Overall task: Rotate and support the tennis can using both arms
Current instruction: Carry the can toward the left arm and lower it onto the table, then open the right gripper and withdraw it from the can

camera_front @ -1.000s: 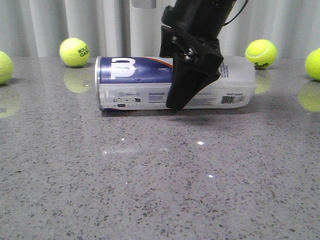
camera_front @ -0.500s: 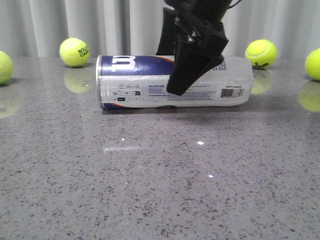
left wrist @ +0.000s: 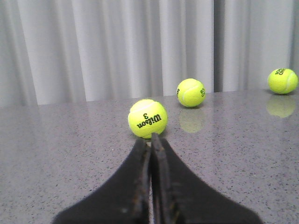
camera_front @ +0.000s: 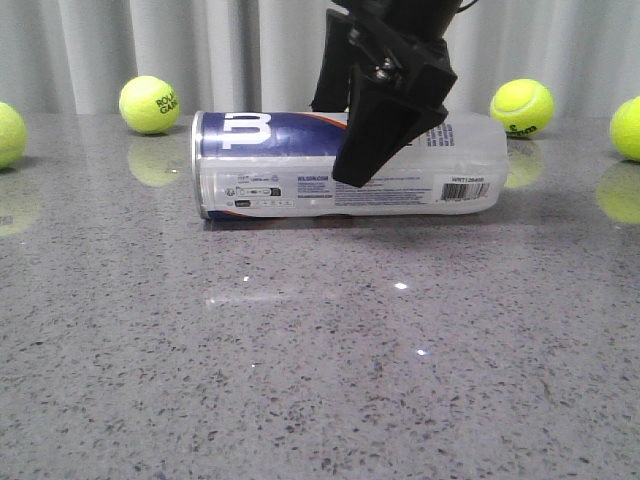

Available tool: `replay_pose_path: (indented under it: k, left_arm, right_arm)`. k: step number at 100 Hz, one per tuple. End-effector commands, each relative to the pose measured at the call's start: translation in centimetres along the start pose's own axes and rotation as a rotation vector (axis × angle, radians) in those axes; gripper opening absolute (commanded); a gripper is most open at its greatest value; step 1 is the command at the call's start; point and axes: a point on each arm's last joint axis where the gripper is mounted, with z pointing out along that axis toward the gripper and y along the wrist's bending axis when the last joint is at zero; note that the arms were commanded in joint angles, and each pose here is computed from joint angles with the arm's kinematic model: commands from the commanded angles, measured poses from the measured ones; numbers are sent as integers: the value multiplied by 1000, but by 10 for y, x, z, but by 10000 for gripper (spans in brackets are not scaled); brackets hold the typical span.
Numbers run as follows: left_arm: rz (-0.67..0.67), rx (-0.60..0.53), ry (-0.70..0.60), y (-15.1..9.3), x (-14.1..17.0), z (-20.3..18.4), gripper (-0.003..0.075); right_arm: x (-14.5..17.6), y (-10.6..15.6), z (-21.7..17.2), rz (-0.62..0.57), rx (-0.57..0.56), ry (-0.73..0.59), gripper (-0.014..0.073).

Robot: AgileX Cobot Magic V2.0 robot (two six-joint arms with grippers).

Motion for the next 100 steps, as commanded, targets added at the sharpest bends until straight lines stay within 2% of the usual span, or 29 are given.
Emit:
replay_pose_path:
  k: [1, 28, 38, 53, 68, 80, 90, 100]
  left_arm:
    - [-16, -3, -77, -1, 6, -2, -21]
    - [-16, -3, -77, -1, 6, -2, -21]
    - [-16, -3, -77, -1, 6, -2, -21]
    - [-16, -3, -77, -1, 6, -2, -21]
    - [-16, -3, -77, -1, 6, -2, -21]
    - [-16, -3, -77, -1, 6, -2, -21]
    - [-16, -3, -77, -1, 6, -2, -21]
    - [-16, -3, -77, -1, 6, -2, -21]
  right_arm:
    - [-13, -6, -31, -9, 103, -69, 655]
    - [-18, -2, -52, -22, 140, -89, 655]
    - [-21, 1, -69, 28, 169, -110, 655]
    - [-25, 8, -100, 182, 229, -145, 655]
    - [-21, 13, -133, 299, 354, -118, 655]
    - [-10, 12, -161, 493, 482, -142, 655]
    - [6, 11, -187, 709, 567, -203, 655]
    - [23, 14, -212, 829, 642, -230, 655]
